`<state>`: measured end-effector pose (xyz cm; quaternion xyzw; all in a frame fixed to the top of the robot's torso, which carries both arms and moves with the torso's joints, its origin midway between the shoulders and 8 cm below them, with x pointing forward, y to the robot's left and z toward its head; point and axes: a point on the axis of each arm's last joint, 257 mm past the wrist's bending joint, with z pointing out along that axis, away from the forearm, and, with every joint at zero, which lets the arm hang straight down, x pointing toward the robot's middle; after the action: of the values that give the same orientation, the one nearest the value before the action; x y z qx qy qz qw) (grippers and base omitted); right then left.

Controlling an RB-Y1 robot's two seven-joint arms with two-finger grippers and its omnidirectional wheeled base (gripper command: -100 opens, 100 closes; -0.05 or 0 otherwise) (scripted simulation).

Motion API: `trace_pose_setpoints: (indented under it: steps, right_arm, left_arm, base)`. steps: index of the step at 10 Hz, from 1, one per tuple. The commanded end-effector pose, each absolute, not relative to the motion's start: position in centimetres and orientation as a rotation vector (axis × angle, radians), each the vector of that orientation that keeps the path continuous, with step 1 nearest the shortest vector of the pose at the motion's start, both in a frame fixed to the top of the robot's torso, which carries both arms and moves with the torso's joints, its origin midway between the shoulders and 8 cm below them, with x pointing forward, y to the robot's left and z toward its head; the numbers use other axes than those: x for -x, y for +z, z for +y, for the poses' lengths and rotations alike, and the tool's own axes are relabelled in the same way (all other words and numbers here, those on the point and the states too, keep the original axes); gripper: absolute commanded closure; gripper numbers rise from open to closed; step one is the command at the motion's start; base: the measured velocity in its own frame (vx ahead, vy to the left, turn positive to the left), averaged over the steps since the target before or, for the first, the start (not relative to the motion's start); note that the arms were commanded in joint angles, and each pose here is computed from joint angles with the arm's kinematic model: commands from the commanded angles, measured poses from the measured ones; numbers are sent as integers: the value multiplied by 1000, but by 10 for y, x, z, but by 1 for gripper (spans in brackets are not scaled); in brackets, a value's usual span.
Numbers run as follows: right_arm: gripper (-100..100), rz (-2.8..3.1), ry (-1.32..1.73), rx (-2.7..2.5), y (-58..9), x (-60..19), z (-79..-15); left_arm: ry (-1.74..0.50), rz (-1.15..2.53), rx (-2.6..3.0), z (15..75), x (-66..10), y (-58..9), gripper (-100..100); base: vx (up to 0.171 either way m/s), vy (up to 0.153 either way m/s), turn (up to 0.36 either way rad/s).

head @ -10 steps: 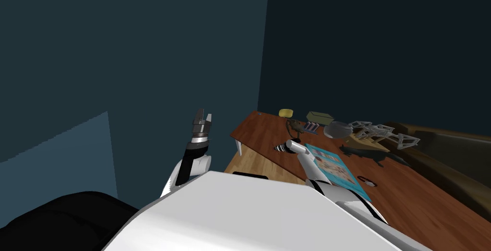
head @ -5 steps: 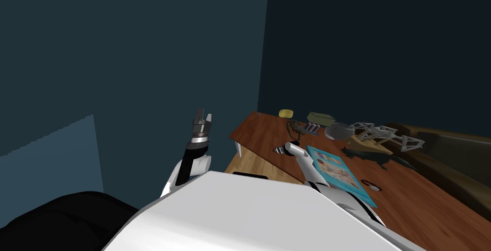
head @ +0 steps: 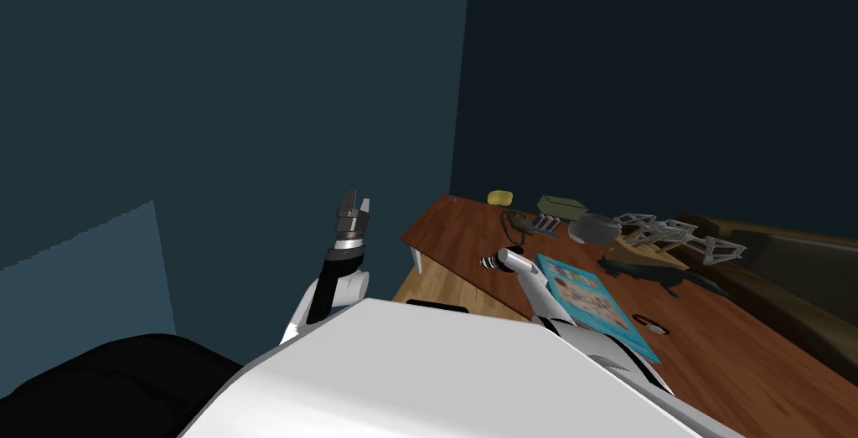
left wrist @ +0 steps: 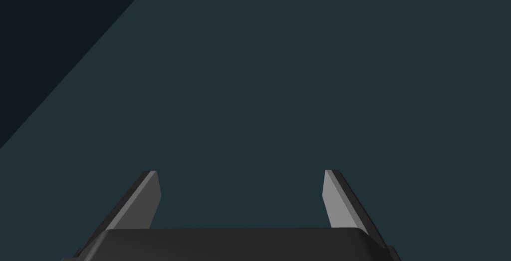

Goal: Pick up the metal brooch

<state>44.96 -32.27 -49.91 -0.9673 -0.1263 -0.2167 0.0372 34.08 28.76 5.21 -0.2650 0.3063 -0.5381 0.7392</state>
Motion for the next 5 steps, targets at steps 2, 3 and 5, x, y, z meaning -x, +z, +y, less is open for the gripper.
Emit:
trace_pose_setpoints:
  steps: [2,3,5]
  right_arm:
    - [100,-386,-666,2970,-489,-456,-327]
    - [100,-385,-666,2970,-484,-459,-329]
    - [0,-386,-669,2970,-487,-456,-328]
  left_arm:
    - [-1181,672,582,288,-341,52,0]
    - [-1181,672,582,288,-341,52,0]
    - [-1181,672,582,288,-341,52,0]
  base:
    - [-24,0,8]
    - [-91,-5,14]
    - [-25,-2,-1]
